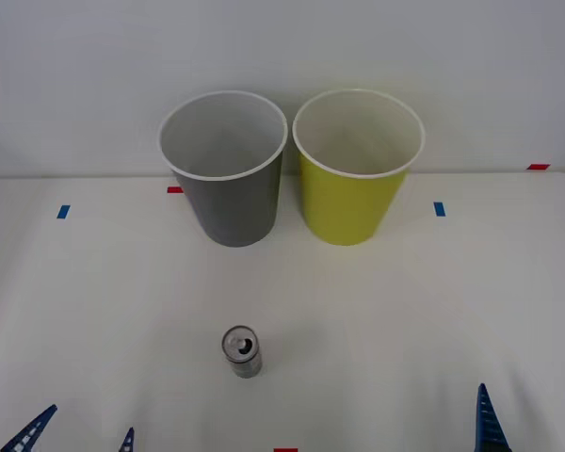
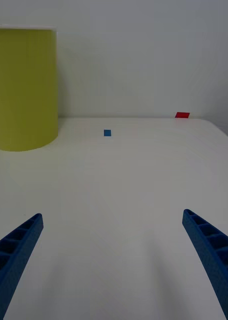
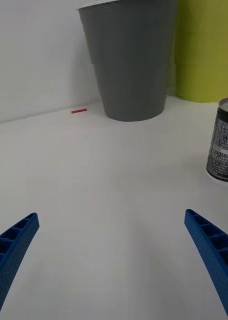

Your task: Put cans in the gray bin and PET bottles in the light green bin.

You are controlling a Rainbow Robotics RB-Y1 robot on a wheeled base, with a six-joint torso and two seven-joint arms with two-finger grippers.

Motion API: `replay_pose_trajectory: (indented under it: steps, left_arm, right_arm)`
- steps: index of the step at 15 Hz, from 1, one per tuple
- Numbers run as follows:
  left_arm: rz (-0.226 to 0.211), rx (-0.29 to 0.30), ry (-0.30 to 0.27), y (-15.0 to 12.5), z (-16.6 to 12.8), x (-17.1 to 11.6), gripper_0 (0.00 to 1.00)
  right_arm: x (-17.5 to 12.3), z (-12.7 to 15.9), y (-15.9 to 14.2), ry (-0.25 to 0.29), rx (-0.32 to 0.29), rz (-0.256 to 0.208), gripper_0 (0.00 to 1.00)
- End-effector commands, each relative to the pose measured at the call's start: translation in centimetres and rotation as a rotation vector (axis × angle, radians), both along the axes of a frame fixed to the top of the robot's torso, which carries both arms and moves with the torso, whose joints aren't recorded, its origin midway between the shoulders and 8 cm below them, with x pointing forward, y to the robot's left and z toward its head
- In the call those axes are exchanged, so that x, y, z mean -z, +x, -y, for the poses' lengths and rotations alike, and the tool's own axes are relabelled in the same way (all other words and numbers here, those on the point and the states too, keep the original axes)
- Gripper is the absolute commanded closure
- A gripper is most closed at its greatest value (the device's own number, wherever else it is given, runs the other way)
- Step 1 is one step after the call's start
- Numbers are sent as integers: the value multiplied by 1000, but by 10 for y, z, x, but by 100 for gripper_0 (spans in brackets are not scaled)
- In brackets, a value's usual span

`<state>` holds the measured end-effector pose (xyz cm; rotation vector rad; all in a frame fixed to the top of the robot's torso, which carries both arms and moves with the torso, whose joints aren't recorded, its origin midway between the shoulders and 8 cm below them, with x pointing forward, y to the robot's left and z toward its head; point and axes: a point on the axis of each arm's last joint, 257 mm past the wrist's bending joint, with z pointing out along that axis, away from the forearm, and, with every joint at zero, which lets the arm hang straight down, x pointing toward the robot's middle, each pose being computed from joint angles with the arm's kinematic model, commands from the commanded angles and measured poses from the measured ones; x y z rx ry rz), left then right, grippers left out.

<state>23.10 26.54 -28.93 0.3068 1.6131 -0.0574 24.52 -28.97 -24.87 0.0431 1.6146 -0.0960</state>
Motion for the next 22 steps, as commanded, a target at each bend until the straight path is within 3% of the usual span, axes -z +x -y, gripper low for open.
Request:
replay_pose_trajectory:
  steps: [1,3,9,14,22]
  left_arm:
    - [23,133,15,18,22,-4,0]
    - [7,209,4,21,39,3,0]
    - [39,351,-30,56,86,8,0]
    - [56,423,-56,70,116,6,0]
    - [40,520,-75,81,156,9,0]
  right_arm:
    - [0,0,0,0,0,0,3]
    - [0,0,0,0,0,0,4]
    - [0,0,0,0,0,0,3]
    - [0,0,0,0,0,0,3]
    - [0,0,0,0,0,0,4]
